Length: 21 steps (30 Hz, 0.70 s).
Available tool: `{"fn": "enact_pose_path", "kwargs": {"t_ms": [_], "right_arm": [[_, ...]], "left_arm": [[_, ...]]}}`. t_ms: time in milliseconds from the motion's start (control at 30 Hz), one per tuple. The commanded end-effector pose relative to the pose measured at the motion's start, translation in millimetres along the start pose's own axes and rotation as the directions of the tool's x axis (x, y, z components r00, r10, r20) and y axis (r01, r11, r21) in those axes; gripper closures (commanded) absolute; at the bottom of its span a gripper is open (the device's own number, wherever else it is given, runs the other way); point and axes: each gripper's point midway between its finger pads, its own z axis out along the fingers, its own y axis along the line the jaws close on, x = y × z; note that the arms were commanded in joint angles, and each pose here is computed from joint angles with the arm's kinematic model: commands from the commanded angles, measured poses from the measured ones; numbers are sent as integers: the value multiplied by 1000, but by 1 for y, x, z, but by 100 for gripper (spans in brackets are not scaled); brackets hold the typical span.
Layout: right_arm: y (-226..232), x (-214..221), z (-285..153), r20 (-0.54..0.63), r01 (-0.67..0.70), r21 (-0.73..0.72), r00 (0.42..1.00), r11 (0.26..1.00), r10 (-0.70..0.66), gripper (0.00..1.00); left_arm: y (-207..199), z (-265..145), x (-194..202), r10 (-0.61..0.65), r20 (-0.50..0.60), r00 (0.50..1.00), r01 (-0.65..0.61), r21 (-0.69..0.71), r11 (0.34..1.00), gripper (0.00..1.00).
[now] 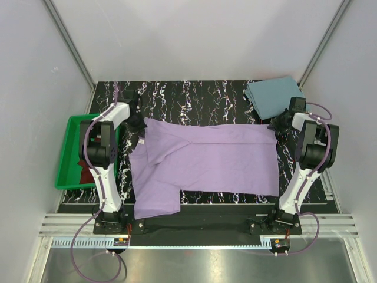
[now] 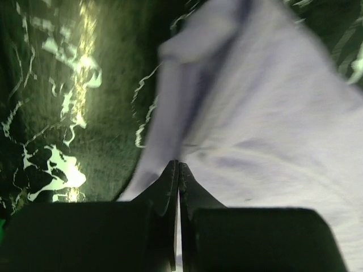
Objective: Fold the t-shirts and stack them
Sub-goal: Fold the tshirt
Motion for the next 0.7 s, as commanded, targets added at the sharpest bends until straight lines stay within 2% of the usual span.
{"fn": "enact_pose_path", "kwargs": {"t_ms": [0, 67, 100, 133, 200, 233, 333, 533, 667], "right_arm": [[-24, -17, 4, 61, -45, 102, 997, 994, 39, 100], [-17, -15, 4, 49, -45, 69, 998, 997, 42, 100], [-15, -16, 3, 51, -44, 61, 998, 997, 41, 100], [-14, -17, 3, 55, -43, 56, 998, 998, 40, 100], [-11, -18, 1, 56, -41, 44, 998, 998, 39, 100], [-11, -18, 1, 56, -41, 43, 998, 998, 39, 100], [-7, -18, 0, 50, -46, 23, 998, 999, 45, 100], [-2, -18, -6, 40, 2, 12, 999, 1000, -2, 100], [5, -32, -35, 75, 66, 39, 995, 997, -69, 94]], "left_arm": [[14, 7, 11, -84, -24, 996, 83, -41, 996, 100], [6, -3, 8, -83, 6, 997, 83, 12, 996, 98], [3, -8, 4, -79, 24, 997, 78, 27, 997, 91], [-2, -22, -5, -76, 66, 995, 73, 50, 996, 71], [-6, -35, -17, -55, 118, 991, 47, 67, 997, 61], [-10, -42, -29, -47, 158, 986, 34, 83, 996, 52], [-25, -53, -45, -9, 207, 978, -22, 147, 989, 48], [-23, -29, -44, 11, 134, 991, -27, 113, 993, 48], [-31, -36, -34, 22, 104, 994, -38, 148, 988, 51]]}}
